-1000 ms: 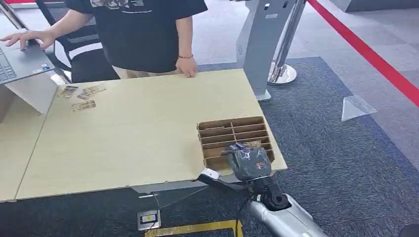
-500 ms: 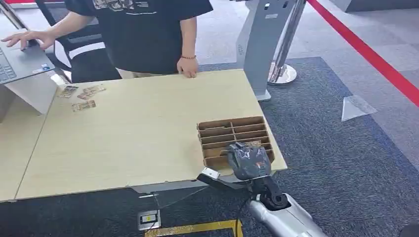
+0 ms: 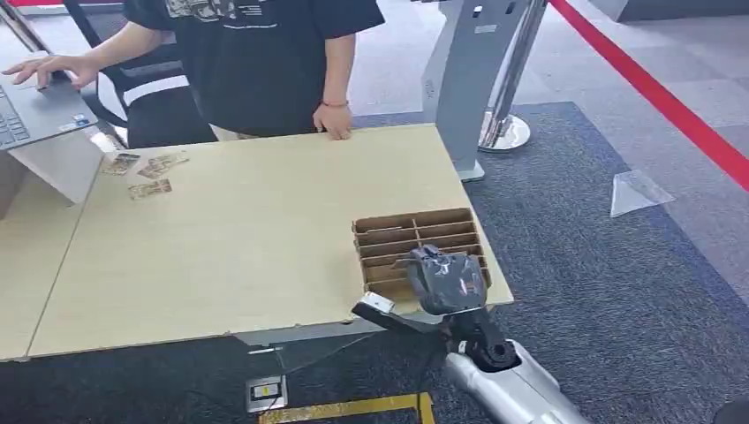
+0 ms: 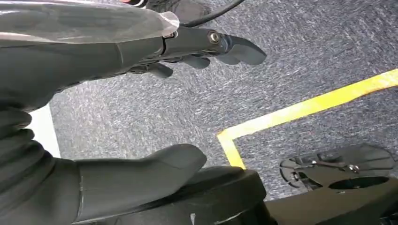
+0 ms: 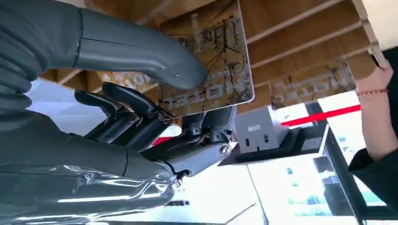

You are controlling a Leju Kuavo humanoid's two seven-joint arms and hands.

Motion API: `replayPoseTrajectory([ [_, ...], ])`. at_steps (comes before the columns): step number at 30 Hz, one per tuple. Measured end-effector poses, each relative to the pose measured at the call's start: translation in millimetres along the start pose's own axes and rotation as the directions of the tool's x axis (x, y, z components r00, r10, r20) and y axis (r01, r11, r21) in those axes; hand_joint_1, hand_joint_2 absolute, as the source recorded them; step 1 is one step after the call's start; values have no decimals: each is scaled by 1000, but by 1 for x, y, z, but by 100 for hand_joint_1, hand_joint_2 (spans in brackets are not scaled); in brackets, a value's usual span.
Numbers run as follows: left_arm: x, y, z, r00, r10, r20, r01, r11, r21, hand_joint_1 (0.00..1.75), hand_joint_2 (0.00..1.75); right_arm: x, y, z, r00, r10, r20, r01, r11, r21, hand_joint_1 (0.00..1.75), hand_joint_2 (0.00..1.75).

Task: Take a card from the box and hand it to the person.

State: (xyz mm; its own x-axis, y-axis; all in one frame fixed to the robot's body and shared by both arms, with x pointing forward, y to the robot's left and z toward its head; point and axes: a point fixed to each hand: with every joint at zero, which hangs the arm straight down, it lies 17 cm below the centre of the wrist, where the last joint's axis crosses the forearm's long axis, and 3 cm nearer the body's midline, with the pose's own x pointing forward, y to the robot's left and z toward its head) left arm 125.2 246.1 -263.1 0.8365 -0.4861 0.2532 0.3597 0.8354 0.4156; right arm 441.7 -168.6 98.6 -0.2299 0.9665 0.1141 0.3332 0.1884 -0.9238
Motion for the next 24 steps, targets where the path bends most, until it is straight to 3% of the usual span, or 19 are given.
replayPoseTrajectory([
  [6,2,-2,0,1000,-2,13,2,1000,-13,0,175,-10,-41,-16,998,17,-65,-25,994,-110,175,175],
  [12,2,1,-1,999,9,31,-9,1000,-15,0,175,-50,-115,-38,986,57,-156,-94,967,-238,175,175],
  [14,1,4,-2,999,11,34,-11,1000,-10,0,175,-71,-159,-50,981,54,-188,-110,947,-303,175,175],
  [17,1,5,-2,999,21,43,-21,1000,-5,0,175,-103,-283,-85,982,0,-189,-95,865,-493,175,175],
  [19,-1,5,-2,999,22,41,-22,1000,-1,0,175,-107,-337,-97,988,2,-157,-93,814,-573,175,175],
  [21,0,5,-2,999,22,42,-22,1000,-1,0,175,-97,-369,-96,992,42,-116,-105,778,-619,175,175],
  [24,2,4,-2,999,22,45,-22,1000,-2,0,175,-94,-382,-90,993,57,-101,-109,748,-655,175,175],
])
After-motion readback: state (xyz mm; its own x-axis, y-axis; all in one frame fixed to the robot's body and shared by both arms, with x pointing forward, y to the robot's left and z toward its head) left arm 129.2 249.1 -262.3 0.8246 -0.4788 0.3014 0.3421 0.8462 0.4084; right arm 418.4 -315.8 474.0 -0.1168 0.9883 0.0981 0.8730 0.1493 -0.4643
